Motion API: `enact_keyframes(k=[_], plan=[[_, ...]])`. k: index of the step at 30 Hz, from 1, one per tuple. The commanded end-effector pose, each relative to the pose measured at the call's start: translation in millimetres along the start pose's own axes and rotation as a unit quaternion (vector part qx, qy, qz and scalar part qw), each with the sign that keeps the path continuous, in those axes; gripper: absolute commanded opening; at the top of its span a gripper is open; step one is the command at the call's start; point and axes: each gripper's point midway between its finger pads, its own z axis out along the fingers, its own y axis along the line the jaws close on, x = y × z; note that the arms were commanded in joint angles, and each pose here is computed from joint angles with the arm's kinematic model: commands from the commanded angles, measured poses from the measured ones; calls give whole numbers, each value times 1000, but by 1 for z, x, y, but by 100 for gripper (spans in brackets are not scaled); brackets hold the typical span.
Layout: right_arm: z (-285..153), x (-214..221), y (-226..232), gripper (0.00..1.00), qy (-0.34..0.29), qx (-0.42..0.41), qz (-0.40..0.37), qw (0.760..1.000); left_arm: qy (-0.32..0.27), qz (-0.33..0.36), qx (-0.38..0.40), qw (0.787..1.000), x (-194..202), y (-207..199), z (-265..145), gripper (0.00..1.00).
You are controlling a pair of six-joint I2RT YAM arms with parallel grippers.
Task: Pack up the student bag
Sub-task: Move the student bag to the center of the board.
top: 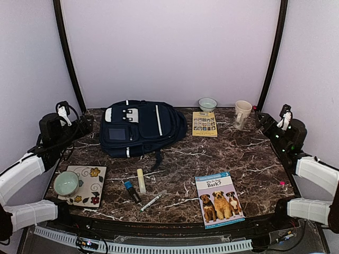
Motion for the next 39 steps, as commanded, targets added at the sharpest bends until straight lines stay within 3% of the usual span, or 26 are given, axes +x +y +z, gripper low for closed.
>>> enact_keyframes(k=[1, 11, 16, 23, 31, 39], plan=[[2, -10, 9, 100, -4, -13, -2, 1000, 18, 44, 56, 997, -7, -43, 13, 98], [14, 9, 32, 100, 48, -53, -30, 997, 73, 101, 47, 991, 14, -95, 56, 96], [26, 27, 41, 100, 92, -54, -50, 993, 124, 128, 38, 983, 39, -127, 93, 94], [37, 43, 36, 100, 117, -25, -70, 990, 148, 172, 22, 974, 66, -187, 140, 91], [45, 54, 32, 100, 137, -3, -87, 987, 230, 248, 33, 940, 141, -247, 186, 91], [50, 61, 36, 100, 152, -2, -97, 984, 282, 293, 2, 913, 187, -249, 216, 83]])
